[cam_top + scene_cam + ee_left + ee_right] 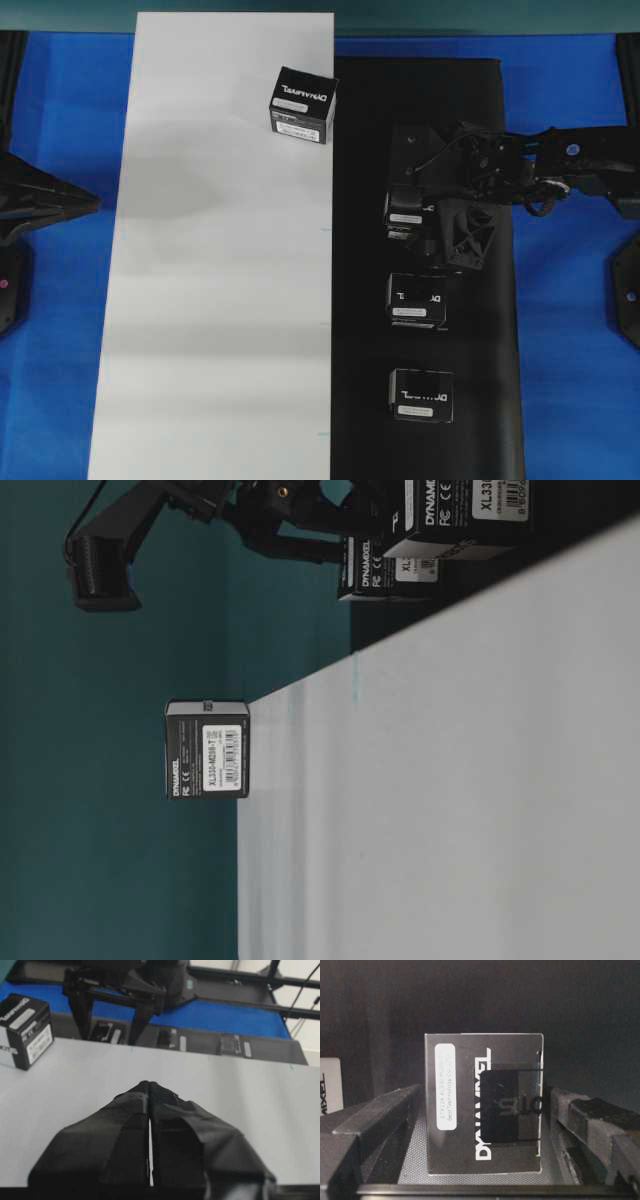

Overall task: Place the box from the black base onto the white base.
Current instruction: 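Lower and close the right gripper on the top servo box, then lift the box and carry it left onto the white base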

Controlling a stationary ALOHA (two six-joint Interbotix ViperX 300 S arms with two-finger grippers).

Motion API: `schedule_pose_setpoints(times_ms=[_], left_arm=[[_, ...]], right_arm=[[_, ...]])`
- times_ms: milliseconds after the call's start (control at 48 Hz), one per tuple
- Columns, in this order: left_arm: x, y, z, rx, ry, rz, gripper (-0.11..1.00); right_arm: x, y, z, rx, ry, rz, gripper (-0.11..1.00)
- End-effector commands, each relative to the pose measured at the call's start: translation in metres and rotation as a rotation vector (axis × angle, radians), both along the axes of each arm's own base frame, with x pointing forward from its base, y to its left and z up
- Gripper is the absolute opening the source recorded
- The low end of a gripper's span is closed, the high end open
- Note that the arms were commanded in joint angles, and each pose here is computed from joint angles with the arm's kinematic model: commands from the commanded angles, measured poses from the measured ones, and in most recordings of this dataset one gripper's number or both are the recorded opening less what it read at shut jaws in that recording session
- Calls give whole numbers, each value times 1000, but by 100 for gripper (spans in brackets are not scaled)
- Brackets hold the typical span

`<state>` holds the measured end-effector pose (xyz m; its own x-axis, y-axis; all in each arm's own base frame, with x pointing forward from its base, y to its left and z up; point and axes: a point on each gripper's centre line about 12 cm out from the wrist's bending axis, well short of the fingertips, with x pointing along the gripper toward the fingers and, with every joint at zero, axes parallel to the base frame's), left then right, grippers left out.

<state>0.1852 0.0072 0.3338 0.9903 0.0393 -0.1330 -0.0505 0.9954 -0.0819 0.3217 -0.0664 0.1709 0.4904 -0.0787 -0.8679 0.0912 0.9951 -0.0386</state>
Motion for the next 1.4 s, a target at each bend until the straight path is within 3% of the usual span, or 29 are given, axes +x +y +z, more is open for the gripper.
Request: schedule_pose_setpoints(times_ms=[0, 250, 459, 605, 813, 1021, 1376], left_arm=[[2, 0, 8, 2, -21, 2, -3], [2, 1, 8, 1, -20, 3, -3], [2, 1, 8, 2, -20, 3, -3], [2, 0, 8, 2, -18, 2, -3], [2, 1, 7, 2, -15, 3, -3], [2, 0, 7, 2, -15, 2, -3], [2, 1, 7, 1, -17, 3, -3]], right_arm=[[2, 1, -1, 4, -5, -1, 100], [-2, 3, 0, 21, -42, -20, 95], [-7, 5, 4, 18, -68, -23, 70], [-9, 5, 11, 15, -86, -24, 60], [-13, 7, 34, 11, -129, -24, 59], [-15, 9, 79, 24, -104, -8, 59], [11, 24, 140, 20, -158, 62, 59]])
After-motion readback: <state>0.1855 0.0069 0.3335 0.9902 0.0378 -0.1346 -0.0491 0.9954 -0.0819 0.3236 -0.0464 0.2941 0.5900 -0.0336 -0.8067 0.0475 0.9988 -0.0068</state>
